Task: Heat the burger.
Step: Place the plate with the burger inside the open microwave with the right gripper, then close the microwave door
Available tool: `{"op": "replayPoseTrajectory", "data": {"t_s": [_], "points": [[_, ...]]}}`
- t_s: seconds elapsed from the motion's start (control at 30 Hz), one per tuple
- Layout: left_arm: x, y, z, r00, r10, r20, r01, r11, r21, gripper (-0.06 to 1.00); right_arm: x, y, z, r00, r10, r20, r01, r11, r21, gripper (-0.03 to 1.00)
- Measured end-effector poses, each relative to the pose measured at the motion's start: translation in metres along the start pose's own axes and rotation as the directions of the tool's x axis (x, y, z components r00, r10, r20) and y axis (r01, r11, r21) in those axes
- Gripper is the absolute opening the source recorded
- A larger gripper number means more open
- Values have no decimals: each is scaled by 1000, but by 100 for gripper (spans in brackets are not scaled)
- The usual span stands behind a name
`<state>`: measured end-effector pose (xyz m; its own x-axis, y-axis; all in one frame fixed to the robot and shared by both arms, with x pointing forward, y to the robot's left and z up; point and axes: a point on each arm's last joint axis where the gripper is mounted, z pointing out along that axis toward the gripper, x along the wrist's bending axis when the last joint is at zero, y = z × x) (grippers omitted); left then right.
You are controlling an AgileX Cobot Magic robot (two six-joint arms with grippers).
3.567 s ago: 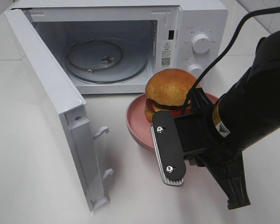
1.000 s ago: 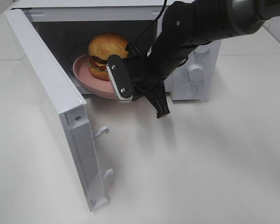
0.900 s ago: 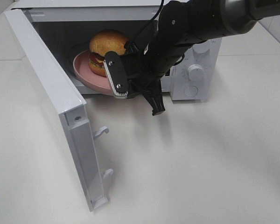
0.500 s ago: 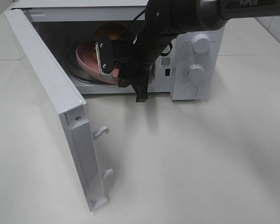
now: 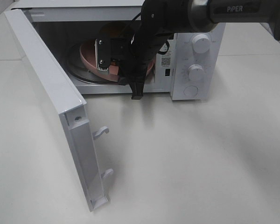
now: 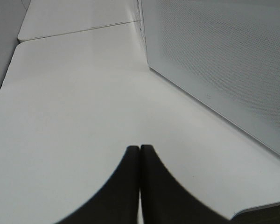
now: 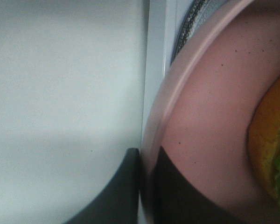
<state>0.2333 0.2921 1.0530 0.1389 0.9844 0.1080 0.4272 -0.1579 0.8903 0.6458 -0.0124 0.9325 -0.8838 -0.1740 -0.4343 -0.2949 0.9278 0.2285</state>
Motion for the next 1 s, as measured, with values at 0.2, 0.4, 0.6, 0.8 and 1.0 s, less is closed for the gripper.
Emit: {"op": "replayPoseTrajectory", "data": {"t_s": [0.2, 0.4, 0.6, 0.8, 1.0], "points": [[0, 0, 0, 1000, 0, 0, 0, 1000, 0, 0, -1, 0, -1, 1000, 5, 9, -5, 1000, 0, 9], [0, 0, 0, 1000, 0, 0, 0, 1000, 0, 0, -3, 1, -3, 999, 31, 14, -31, 1000, -2, 30], [0, 0, 0, 1000, 0, 0, 0, 1000, 0, 0, -7, 3, -13, 990, 141, 27, -140, 990, -12, 48], [0, 0, 0, 1000, 0, 0, 0, 1000, 0, 0, -9, 6, -31, 961, 277, 14, -277, 961, -14, 61], [0, 0, 0, 1000, 0, 0, 0, 1000, 0, 0, -7, 6, -40, 864, 504, -12, -504, 864, 5, 74]]}}
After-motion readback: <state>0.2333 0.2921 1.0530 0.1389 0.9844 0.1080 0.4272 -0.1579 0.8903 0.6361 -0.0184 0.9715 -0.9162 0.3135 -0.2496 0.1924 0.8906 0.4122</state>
